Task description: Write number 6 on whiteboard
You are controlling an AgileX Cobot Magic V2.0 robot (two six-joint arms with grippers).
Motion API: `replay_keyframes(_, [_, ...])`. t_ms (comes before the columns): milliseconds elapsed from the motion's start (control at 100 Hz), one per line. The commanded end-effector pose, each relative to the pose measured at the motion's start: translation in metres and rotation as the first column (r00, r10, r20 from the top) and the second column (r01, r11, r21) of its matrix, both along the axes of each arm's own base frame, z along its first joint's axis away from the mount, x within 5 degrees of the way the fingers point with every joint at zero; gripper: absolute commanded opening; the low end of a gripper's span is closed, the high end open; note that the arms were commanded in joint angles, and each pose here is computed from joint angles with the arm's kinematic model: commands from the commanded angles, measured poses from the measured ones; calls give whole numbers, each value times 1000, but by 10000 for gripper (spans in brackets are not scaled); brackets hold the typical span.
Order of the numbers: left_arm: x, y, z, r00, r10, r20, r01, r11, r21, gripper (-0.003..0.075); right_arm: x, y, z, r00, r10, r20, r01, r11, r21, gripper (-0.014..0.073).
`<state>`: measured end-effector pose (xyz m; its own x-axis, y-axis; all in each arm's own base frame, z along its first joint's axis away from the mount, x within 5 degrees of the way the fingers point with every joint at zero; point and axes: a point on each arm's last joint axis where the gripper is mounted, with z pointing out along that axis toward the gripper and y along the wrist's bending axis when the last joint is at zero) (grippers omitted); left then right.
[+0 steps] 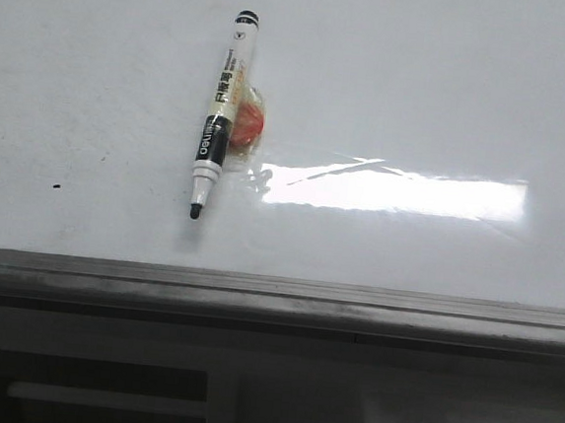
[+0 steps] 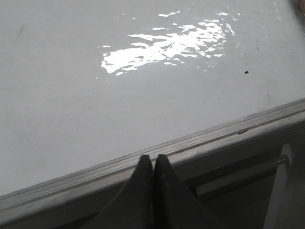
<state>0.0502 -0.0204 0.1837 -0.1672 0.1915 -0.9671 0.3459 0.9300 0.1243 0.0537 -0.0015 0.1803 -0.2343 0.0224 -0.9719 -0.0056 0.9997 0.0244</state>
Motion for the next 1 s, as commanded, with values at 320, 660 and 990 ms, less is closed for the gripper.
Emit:
replay_keyframes(320, [1,1,-7,999,25,47,-23,999,-31,-19,0,0,-6,1000,4,15,-4,1000,-8,-54])
replay_keyframes(660, [1,1,-7,999,25,47,-23,999,-31,-19,0,0,-6,1000,4,15,-4,1000,-8,-54])
replay_keyframes(990, [1,2,-7,999,25,47,-23,999,-30,-19,1,-1,-1,997,13,73,-5,994,-109,-54])
